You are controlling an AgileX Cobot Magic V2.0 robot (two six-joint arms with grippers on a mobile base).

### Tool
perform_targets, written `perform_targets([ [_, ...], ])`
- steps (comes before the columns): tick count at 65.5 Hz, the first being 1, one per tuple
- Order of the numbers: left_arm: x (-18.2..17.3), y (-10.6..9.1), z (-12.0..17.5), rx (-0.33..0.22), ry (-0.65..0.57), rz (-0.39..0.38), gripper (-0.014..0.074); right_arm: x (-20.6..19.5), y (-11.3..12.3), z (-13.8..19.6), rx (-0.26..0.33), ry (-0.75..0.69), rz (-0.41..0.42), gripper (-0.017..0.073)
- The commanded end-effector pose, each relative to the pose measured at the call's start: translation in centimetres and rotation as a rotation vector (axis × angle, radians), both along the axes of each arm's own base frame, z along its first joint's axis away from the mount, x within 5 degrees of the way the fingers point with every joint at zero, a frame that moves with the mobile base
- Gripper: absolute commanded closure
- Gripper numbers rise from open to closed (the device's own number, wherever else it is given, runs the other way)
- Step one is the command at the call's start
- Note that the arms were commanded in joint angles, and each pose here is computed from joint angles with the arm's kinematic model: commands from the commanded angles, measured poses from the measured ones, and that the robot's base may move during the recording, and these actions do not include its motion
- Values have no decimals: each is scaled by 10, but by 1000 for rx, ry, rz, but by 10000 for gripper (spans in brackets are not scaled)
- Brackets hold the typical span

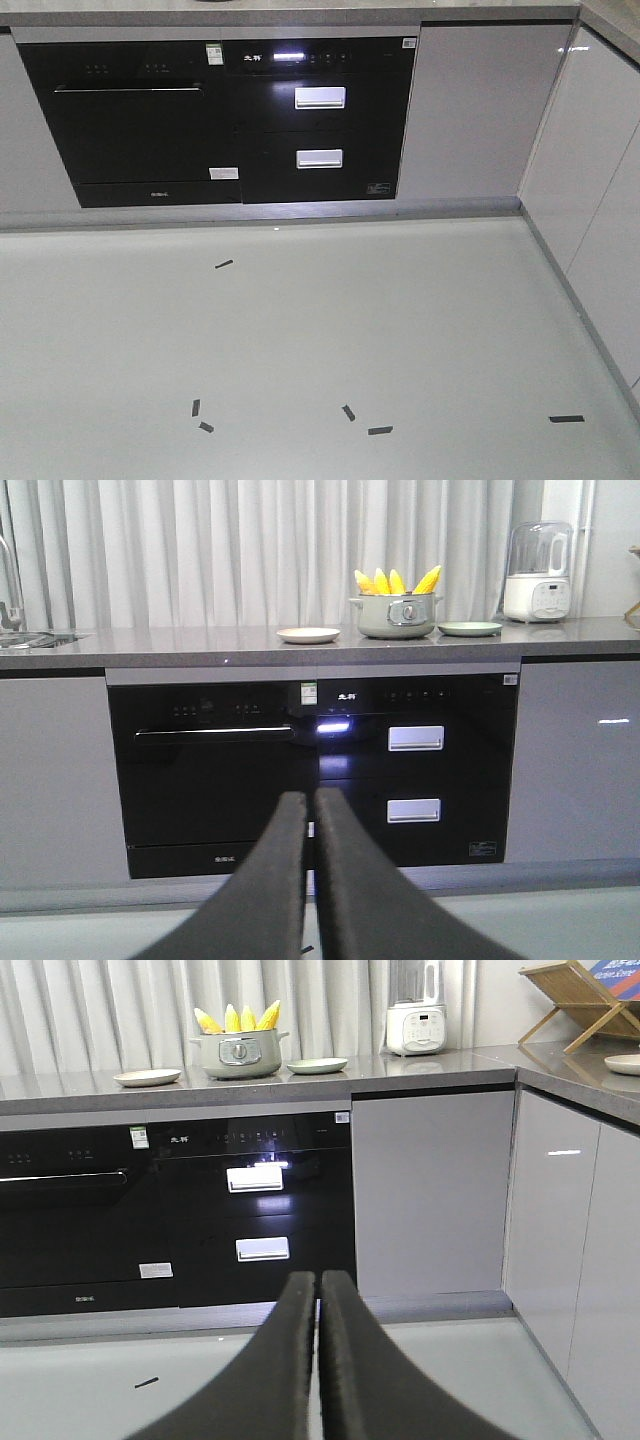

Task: Distribute corn equally
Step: 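Drive the base toward the counter with the pot and plates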

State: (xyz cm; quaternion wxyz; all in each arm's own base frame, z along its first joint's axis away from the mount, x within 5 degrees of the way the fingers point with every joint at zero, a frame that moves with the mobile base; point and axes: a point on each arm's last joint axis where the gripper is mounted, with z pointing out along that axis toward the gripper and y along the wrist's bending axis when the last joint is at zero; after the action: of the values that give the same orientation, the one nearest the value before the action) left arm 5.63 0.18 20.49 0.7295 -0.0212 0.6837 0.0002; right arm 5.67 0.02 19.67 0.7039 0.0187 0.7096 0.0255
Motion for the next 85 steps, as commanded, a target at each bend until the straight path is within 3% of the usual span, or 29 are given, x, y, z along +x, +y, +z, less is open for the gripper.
perform_targets([
  [1, -1, -1, 3, -8, -70, -13, 600, 0, 1, 4, -3, -69, 4, 565],
  [85, -1, -1, 3, -8, -70, -13, 600, 0, 1, 4, -3, -69, 4, 565],
])
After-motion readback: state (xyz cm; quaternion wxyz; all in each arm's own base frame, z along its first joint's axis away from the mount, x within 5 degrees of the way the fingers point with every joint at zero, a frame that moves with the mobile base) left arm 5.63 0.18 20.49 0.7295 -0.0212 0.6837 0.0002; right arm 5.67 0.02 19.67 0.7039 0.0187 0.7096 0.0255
